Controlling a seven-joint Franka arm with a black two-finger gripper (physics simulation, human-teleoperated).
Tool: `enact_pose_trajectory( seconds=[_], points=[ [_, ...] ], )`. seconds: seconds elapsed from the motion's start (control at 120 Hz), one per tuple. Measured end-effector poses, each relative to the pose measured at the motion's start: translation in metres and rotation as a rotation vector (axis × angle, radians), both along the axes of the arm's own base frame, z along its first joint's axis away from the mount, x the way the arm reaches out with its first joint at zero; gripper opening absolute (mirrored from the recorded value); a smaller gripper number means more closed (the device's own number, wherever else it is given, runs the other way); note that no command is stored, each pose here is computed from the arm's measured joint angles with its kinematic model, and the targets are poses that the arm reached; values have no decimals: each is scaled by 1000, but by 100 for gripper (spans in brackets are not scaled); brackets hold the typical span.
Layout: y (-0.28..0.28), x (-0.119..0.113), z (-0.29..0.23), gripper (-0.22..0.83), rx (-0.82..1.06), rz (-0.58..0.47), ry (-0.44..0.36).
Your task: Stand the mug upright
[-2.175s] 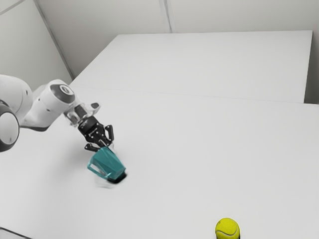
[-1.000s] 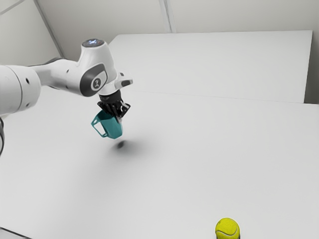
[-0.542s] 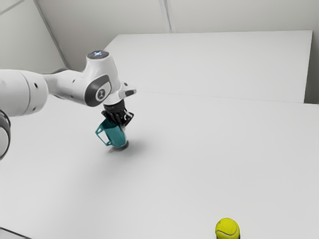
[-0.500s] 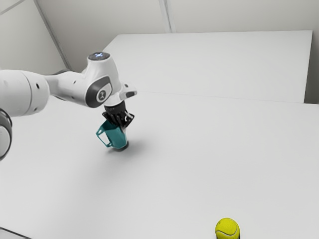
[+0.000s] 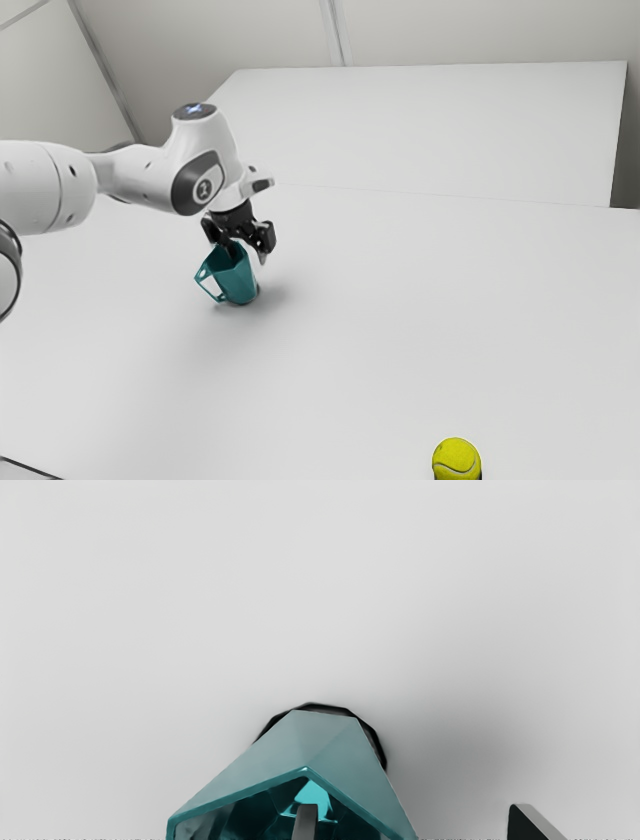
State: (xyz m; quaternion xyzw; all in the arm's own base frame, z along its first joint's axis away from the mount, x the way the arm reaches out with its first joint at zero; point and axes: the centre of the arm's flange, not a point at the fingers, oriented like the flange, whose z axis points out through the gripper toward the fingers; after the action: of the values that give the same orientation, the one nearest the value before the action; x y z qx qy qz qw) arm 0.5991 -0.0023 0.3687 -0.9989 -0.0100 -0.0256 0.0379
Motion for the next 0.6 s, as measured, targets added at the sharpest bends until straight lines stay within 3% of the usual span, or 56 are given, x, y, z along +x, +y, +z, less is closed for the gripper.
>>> enact_pose_trajectory(
  seconds=[0.233,0.417,0.6],
  points=[
    [-4,-4,51,55,6,-2,-51],
    [-12,-4,117,59,15,-10,-117],
    [-37,-9,176,60,32,-46,-124]
  ],
)
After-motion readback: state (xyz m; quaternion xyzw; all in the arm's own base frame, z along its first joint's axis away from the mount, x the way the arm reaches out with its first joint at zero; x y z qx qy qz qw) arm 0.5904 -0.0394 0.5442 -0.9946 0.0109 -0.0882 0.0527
